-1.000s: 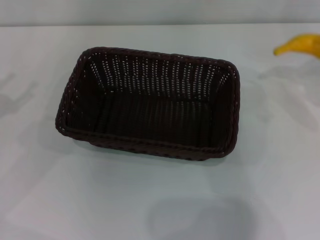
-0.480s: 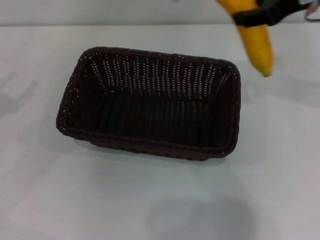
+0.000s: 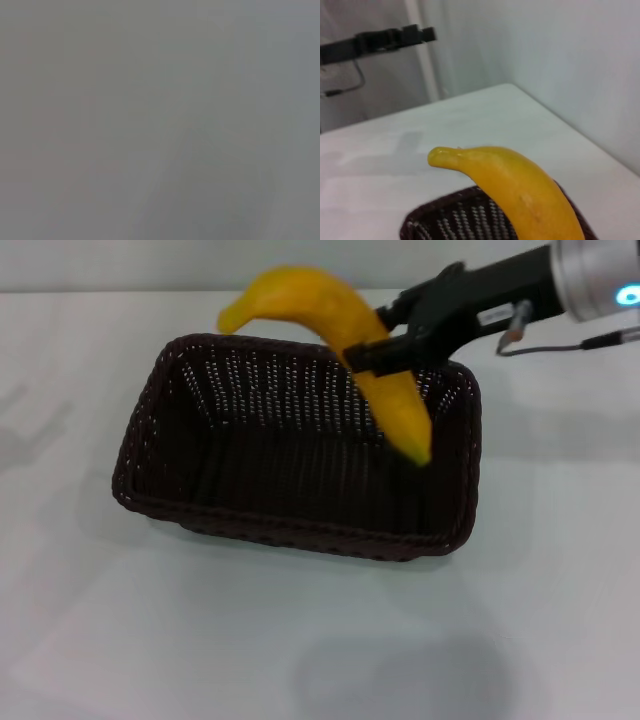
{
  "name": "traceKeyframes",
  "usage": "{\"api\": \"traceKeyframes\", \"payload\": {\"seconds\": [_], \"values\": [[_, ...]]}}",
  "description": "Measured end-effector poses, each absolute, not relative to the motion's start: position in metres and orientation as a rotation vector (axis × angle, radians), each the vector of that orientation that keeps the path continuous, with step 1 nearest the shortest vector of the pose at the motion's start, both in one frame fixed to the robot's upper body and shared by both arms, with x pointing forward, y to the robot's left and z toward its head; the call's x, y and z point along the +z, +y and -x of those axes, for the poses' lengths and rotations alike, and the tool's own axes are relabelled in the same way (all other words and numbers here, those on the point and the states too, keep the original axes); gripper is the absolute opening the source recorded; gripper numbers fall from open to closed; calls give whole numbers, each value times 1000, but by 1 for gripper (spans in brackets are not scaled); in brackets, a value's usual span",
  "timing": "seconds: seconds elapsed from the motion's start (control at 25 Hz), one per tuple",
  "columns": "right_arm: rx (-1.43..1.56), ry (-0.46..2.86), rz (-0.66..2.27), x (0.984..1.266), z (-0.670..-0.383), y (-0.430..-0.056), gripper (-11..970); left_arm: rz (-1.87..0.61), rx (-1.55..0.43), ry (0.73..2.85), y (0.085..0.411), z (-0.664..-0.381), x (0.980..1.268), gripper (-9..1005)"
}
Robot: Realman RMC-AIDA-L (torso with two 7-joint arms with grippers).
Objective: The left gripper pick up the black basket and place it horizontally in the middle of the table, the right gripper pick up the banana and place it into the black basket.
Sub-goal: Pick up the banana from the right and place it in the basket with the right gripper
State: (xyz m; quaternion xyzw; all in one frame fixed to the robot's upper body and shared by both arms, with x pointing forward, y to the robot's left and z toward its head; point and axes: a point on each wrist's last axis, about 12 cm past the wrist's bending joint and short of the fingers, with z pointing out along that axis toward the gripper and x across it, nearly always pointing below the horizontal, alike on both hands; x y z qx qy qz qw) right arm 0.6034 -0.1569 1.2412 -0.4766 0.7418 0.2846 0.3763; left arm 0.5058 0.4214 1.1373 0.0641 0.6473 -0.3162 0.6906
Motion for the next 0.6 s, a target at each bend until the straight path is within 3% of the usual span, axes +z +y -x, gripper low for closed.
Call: {"api": "traceKeyframes", "payload": {"seconds": [0.32,0.6], "values": [[796,1884,1201,1210,-609,-159,631,-139,-697,1453,423,-502,1135,832],[792,1791,1113,1205,-603,-201,652,-121,-682,1460,426,-494,1130,832]]}}
